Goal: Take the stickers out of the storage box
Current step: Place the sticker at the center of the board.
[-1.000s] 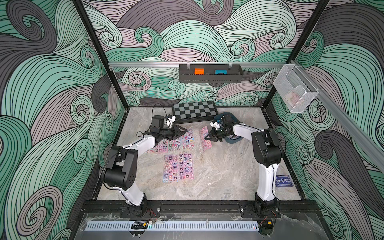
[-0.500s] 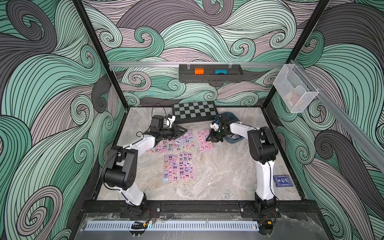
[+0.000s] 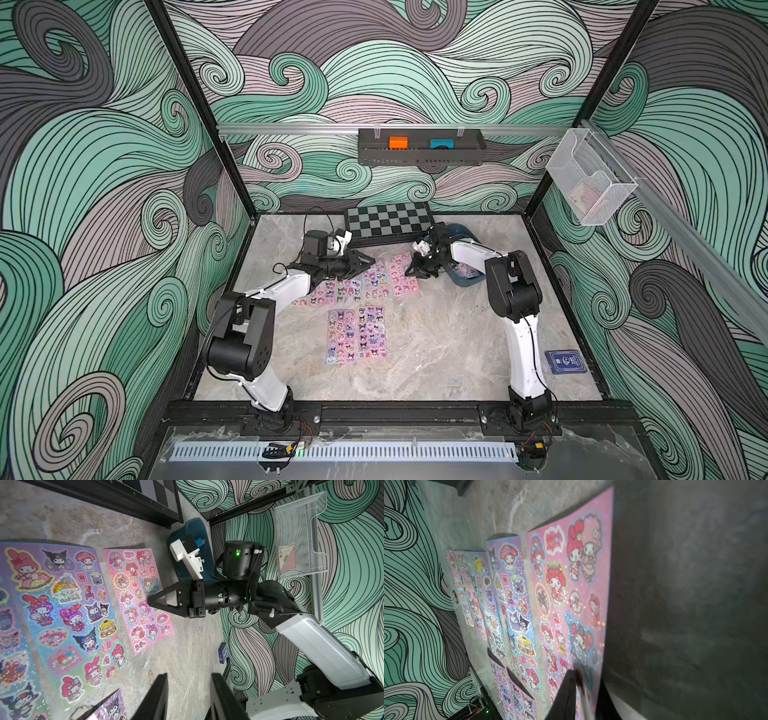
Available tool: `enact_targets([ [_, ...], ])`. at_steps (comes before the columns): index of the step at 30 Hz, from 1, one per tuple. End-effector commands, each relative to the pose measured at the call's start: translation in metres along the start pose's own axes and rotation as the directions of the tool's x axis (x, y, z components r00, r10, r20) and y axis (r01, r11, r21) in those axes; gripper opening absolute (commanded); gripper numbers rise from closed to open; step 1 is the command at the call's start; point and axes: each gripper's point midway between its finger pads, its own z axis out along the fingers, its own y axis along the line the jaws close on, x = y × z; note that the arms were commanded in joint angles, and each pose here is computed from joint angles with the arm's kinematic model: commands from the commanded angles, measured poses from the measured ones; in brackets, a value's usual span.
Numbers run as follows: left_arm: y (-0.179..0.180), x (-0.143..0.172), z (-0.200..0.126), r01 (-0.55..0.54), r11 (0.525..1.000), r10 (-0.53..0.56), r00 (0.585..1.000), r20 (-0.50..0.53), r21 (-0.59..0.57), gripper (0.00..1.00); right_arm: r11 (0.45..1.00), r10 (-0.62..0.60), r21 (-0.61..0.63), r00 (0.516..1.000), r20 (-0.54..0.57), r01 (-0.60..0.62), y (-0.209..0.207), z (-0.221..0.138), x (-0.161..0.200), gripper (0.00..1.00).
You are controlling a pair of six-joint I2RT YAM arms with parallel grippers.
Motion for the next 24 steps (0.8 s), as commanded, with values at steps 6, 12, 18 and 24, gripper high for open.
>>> enact_targets([
  [6,-0.025,-0.012,-0.008,-0.085,0.996,0.084,0.996,0.022,0.029,0.38,0.997,0.003,0.076,1.000,-0.012,-0.002,-0.014,-0.007,0.007,0.36],
  [12,-0.028,-0.015,-0.013,-0.108,0.994,0.107,0.993,0.052,0.003,0.39,0.992,-0.024,0.123,0.999,0.022,0.021,-0.015,-0.032,0.006,0.44],
  [18,-0.026,-0.016,-0.017,-0.110,0.994,0.111,0.992,0.064,-0.025,0.39,0.991,-0.083,0.107,0.994,0.066,0.075,0.005,-0.063,0.007,0.52],
  [24,-0.028,-0.016,-0.018,-0.114,0.993,0.115,0.991,0.073,-0.020,0.39,0.989,-0.121,0.105,0.977,0.178,0.103,0.013,-0.118,-0.003,0.59],
])
